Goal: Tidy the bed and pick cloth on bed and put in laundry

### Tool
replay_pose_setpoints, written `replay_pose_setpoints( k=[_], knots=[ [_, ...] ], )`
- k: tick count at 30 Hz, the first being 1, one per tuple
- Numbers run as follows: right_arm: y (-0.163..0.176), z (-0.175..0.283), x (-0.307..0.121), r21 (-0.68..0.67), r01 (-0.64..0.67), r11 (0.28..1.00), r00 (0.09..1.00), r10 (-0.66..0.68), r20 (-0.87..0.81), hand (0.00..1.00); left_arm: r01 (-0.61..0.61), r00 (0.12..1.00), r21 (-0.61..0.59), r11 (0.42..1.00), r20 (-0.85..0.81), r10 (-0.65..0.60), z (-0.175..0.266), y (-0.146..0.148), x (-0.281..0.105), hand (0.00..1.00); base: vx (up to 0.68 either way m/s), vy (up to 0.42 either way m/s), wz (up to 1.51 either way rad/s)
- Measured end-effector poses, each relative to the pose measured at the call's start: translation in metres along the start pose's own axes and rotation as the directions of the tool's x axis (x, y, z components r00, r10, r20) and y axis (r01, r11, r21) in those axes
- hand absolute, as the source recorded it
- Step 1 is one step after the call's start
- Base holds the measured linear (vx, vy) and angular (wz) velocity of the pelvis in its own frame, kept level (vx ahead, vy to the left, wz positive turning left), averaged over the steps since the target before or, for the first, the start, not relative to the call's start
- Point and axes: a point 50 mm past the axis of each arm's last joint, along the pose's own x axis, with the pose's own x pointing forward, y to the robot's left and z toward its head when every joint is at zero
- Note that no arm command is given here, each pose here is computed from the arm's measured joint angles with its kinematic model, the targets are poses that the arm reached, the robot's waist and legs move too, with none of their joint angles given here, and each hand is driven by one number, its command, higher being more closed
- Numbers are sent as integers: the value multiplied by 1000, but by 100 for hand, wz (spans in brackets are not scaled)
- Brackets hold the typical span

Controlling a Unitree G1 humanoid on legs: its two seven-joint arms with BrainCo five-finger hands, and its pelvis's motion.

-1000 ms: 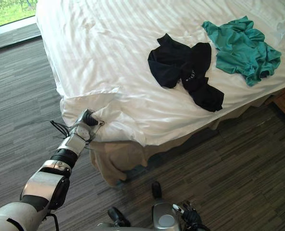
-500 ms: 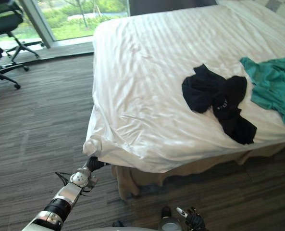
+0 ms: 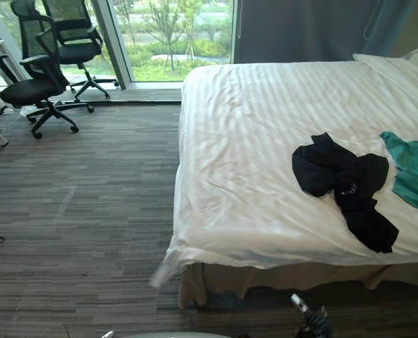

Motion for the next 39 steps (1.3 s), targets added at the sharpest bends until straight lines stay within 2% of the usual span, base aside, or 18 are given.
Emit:
replay_pose_setpoints(
  k=[1,4,6,7,9,10,11,12,14,20,24,30,35,39],
  knots=[
    [3,7,2,-8,-14,1000,1000,15,24,100,3,1000,-4,1000,1,-3,-1,-1,0,0,0,0,0],
    [38,54,11,-104,-168,980,966,184,179,100,28,1000,-16,999,-2,-28,-3,-8,-1,0,21,-19,0],
    [71,75,11,-205,-331,921,901,373,222,100,34,999,-7,999,6,-34,-1,-10,-1,0,55,-17,0],
    [79,78,11,-227,-371,901,881,418,221,100,36,999,2,999,11,-36,0,-11,-1,0,62,-13,6],
    [115,93,11,-308,-538,784,767,608,207,100,38,999,15,999,34,-39,5,-14,0,0,67,-17,9],
    [125,100,10,-326,-576,749,729,652,210,100,42,998,15,999,45,-43,8,-16,1,0,69,-27,11],
    [146,114,9,-359,-643,677,648,730,215,100,58,996,29,998,70,-59,14,-20,2,0,53,-19,8],
    [158,120,9,-373,-672,640,609,764,214,100,67,994,35,997,83,-69,17,-23,2,0,46,-11,13],
    [195,136,7,-401,-760,512,478,858,189,100,105,984,55,993,141,-112,33,-34,3,0,13,-9,36],
    [256,146,1,-400,-852,337,330,940,90,100,222,952,108,969,193,-240,45,-62,-1,0,-56,-13,33],
    [279,151,1,-410,-853,322,336,941,39,100,287,917,93,953,259,-302,64,-76,-4,0,-131,-1,38],
    [301,223,4,-479,-776,410,380,910,165,100,419,822,76,905,391,-414,108,-105,-15,0,-135,27,26],
    [290,241,15,-490,-725,483,453,871,189,100,485,776,107,868,405,-483,115,-119,-22,0,-46,43,11],
    [269,244,34,-468,-678,566,561,811,168,100,562,734,111,820,390,-556,118,-138,-28,0,-3,45,2]
  ],
)
